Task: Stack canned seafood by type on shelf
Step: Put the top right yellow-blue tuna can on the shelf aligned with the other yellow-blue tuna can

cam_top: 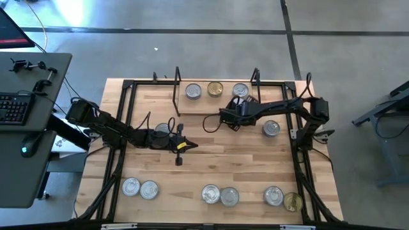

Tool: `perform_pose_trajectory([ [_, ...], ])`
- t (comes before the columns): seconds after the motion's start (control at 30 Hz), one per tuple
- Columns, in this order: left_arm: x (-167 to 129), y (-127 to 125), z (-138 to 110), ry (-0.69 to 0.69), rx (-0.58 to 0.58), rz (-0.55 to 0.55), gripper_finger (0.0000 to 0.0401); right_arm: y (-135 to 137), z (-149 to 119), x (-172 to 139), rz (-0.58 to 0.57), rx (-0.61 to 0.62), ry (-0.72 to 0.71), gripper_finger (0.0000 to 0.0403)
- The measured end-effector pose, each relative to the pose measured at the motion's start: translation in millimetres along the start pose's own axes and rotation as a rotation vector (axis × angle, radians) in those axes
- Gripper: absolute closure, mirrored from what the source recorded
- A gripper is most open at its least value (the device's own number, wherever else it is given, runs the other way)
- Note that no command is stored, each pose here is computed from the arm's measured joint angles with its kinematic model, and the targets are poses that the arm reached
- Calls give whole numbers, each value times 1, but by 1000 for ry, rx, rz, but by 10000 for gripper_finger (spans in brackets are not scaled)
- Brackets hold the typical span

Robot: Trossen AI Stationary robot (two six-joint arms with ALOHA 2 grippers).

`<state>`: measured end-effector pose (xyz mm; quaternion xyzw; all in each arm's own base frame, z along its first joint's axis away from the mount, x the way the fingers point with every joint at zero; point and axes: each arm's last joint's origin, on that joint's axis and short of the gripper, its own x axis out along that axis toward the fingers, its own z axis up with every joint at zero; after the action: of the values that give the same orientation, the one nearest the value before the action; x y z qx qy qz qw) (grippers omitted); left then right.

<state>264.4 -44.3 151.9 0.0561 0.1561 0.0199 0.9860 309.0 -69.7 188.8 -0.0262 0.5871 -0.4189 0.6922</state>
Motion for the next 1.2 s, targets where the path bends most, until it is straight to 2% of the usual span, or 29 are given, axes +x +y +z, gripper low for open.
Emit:
perform_pose_trajectory([
  [0.17, 0, 0, 0, 1, -8, 0, 398, -6, 5, -10, 24, 26, -35, 160],
  [0.3, 0, 0, -1, 7, -8, 0, 398, -2, 13, -10, 132, 12, -81, 175],
  [0.43, 0, 0, -1, 7, -13, 0, 398, 8, 23, -7, 263, -1, -191, 209],
  [0.53, 0, 0, -1, 11, -13, 0, 398, 9, 28, -4, 294, 30, -245, 239],
  [0.67, 0, 0, -1, 14, -13, -1, 398, 4, 26, 6, 341, 20, -215, 275],
  [0.9, 0, 0, -2, 16, -13, -1, 398, -6, 19, 24, 310, 41, -152, 319],
  [1.03, 0, 0, -2, 16, -14, -1, 398, -5, 20, 23, 302, 45, -168, 326],
  [1.2, 0, 0, -2, 18, -25, -1, 398, 0, 19, 18, 221, 51, -202, 327],
])
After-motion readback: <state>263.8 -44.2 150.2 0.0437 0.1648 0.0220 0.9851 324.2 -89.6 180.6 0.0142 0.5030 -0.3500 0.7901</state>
